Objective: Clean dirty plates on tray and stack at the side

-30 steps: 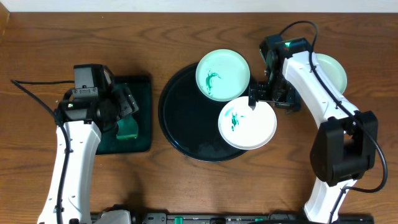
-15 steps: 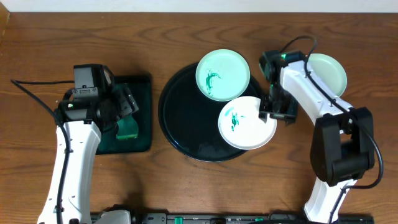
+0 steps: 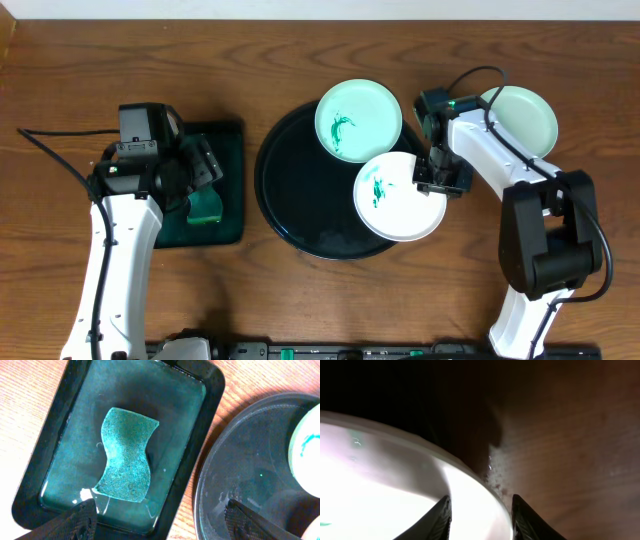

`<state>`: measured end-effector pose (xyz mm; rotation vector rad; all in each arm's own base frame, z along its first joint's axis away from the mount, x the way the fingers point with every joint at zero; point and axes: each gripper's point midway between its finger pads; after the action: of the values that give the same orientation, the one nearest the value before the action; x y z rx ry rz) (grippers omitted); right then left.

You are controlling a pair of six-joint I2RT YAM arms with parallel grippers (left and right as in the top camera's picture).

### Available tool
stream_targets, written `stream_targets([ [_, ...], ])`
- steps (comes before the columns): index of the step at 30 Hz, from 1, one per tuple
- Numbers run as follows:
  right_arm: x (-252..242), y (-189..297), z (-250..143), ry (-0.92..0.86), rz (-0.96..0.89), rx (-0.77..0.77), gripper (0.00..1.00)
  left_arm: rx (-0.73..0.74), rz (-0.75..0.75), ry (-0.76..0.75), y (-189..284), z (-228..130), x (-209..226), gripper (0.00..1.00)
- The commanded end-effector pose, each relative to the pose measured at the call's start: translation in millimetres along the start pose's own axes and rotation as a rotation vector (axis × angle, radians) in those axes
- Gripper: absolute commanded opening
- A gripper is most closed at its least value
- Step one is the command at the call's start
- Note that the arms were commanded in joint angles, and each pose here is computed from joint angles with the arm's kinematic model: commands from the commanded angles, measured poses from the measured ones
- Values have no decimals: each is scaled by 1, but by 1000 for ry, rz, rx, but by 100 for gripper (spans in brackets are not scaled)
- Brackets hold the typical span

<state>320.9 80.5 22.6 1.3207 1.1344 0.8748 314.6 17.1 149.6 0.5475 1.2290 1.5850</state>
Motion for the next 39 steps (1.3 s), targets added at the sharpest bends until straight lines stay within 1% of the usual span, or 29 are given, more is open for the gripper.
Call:
stream_targets([
  [1, 17, -2, 0, 39, 31, -25, 35, -14, -7, 11, 4, 5, -3, 82],
  [4, 25, -2, -1, 59, 38, -40, 37, -14, -7, 11, 4, 5, -3, 82],
  [9, 43, -1, -4, 142, 50, -71, 38, -14, -8, 11, 4, 5, -3, 82],
  [11, 48, 0, -7, 159, 50, -75, 36, -14, -7, 11, 4, 5, -3, 82],
  [12, 50, 0, -9, 167, 50, -75, 33, -14, -7, 11, 4, 5, -3, 82],
  [14, 53, 0, -12, 177, 47, -74, 23, -14, -7, 11, 4, 5, -3, 82],
  [16, 55, 0, -14, 181, 46, -73, 10, -14, -7, 11, 4, 5, -3, 82],
  [19, 55, 0, -14, 182, 45, -72, 2, -14, -8, 11, 4, 5, -3, 82],
  [25, 57, 0, -11, 183, 55, -86, 2, -14, -7, 11, 4, 5, -3, 82],
  [26, 58, 0, -11, 183, 56, -87, 5, -14, -7, 11, 4, 5, -3, 82],
  [28, 59, -2, -11, 194, 60, -88, 28, -14, -7, 11, 4, 5, -3, 82],
  [29, 61, -4, -12, 209, 69, -88, 31, -14, -7, 11, 4, 5, -3, 82],
  [31, 67, -9, -15, 253, 100, -81, 33, -14, -7, 11, 4, 5, -3, 82],
  [32, 70, -13, -18, 282, 122, -76, 33, -14, -7, 11, 4, 5, -3, 82],
  [34, 70, -20, -20, 282, 126, -74, 31, -14, -8, 11, 4, 5, -3, 82],
  [39, 71, -31, -20, 331, 136, -94, 19, -14, -7, 11, 4, 5, -3, 82],
])
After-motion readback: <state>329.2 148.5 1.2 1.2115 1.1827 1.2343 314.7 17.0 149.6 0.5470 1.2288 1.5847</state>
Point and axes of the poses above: each gripper's point midway between its finger pads, its own y axis back along the fingers, its own x axis along the line the jaws close on, z = x × y, and after that the axes turned 1 degree about -y, right-handed
